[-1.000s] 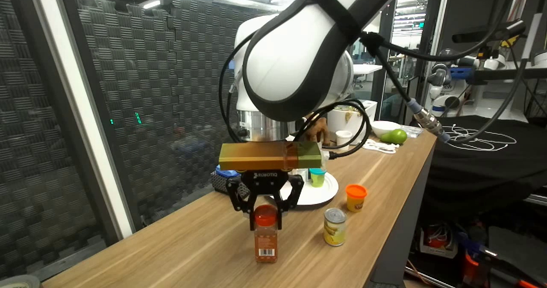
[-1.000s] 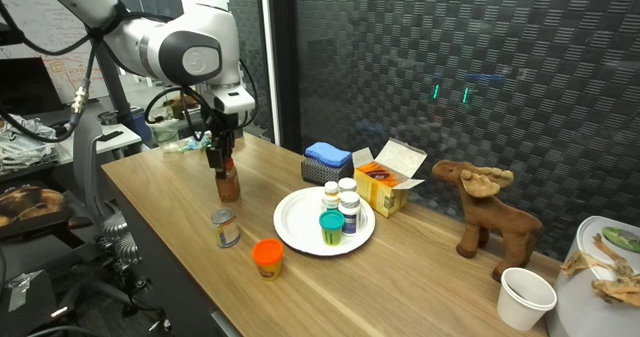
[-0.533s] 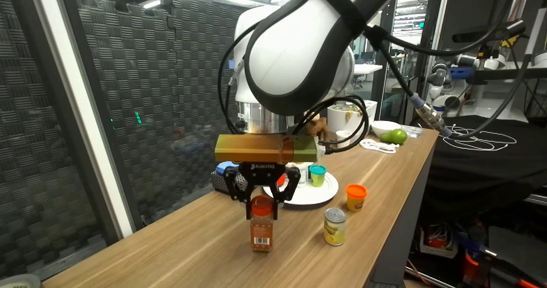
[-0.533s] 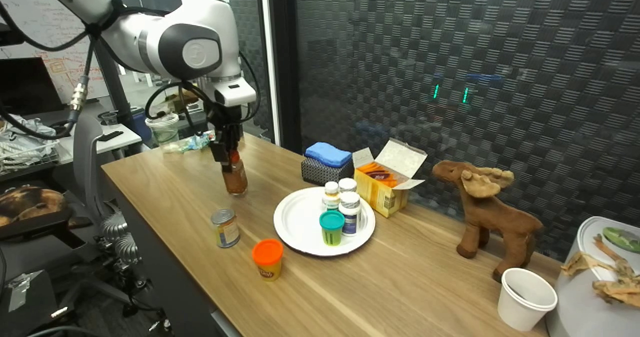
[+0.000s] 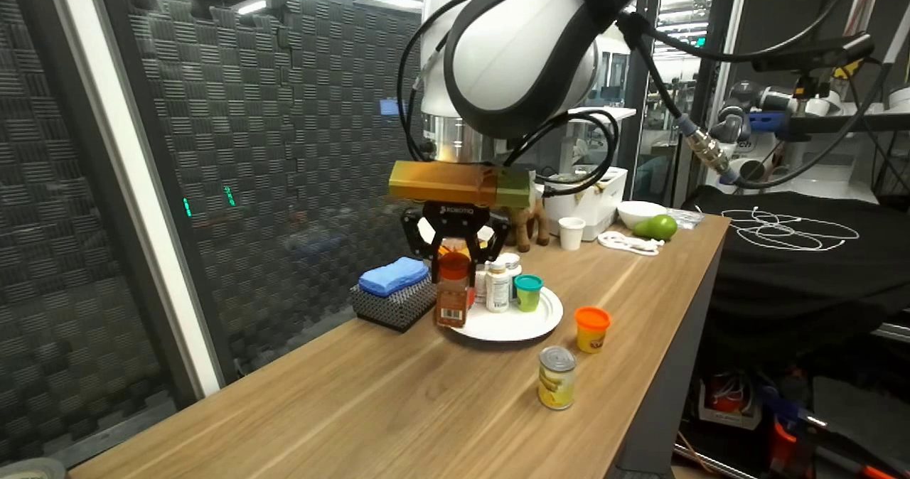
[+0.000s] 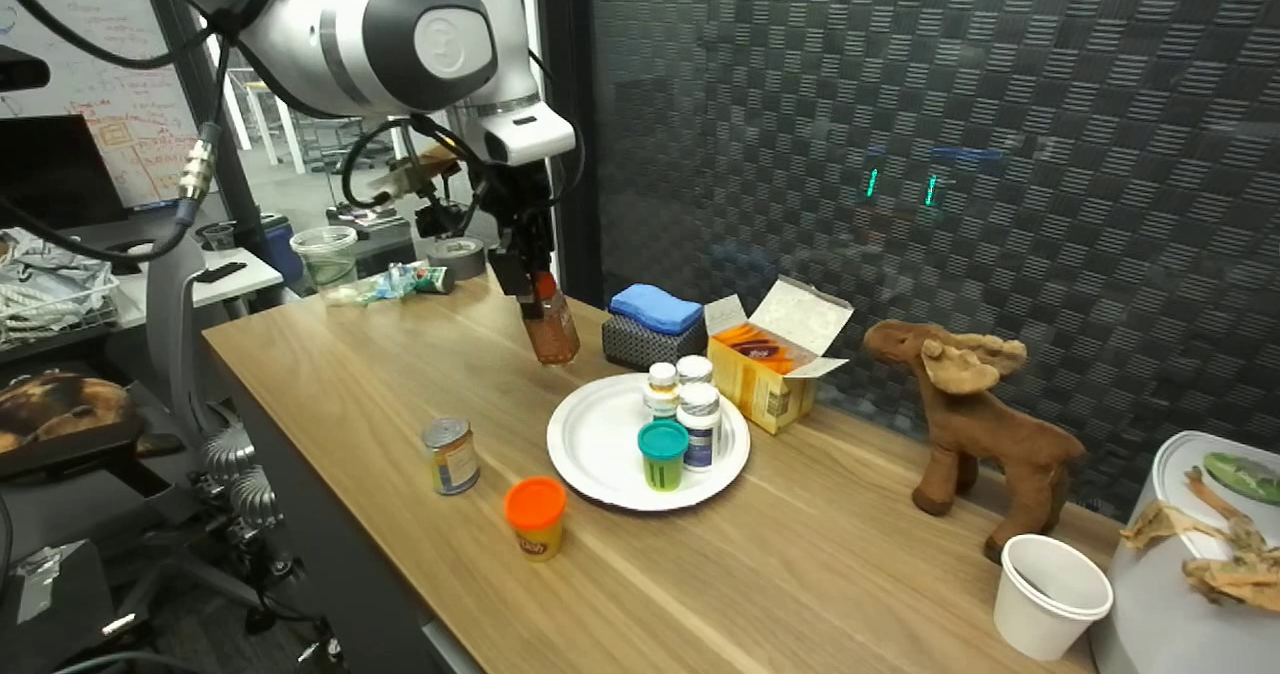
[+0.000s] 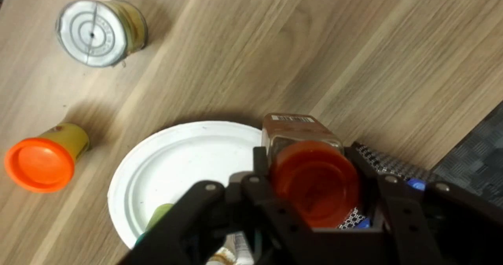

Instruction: Put the orange object and the bottles on the plate

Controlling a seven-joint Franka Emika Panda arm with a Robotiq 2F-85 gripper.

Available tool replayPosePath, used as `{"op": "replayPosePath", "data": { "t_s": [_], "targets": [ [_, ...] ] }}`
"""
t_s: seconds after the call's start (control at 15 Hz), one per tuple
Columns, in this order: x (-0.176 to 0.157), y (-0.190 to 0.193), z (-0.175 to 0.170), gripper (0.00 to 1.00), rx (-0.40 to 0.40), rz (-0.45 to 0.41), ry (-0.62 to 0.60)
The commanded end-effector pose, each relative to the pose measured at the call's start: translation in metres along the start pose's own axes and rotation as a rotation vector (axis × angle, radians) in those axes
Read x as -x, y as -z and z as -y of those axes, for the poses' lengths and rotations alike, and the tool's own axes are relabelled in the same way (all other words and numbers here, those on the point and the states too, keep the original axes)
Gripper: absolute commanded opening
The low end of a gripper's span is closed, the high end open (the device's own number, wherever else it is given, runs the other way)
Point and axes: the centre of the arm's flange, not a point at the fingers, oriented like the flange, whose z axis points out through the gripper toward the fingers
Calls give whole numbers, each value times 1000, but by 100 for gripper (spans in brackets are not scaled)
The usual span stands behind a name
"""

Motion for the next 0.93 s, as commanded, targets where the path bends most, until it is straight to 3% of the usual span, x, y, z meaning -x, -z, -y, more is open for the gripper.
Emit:
{"op": "replayPosePath", "data": {
  "t_s": [0.0,0.47,0.87],
  "targets": [
    [-29,-5,12,25,16,-30,-36],
    [-75,-24,14,25,31,-66,-119],
    [-89,-37,-7,25,61,-29,-126]
  ]
}}
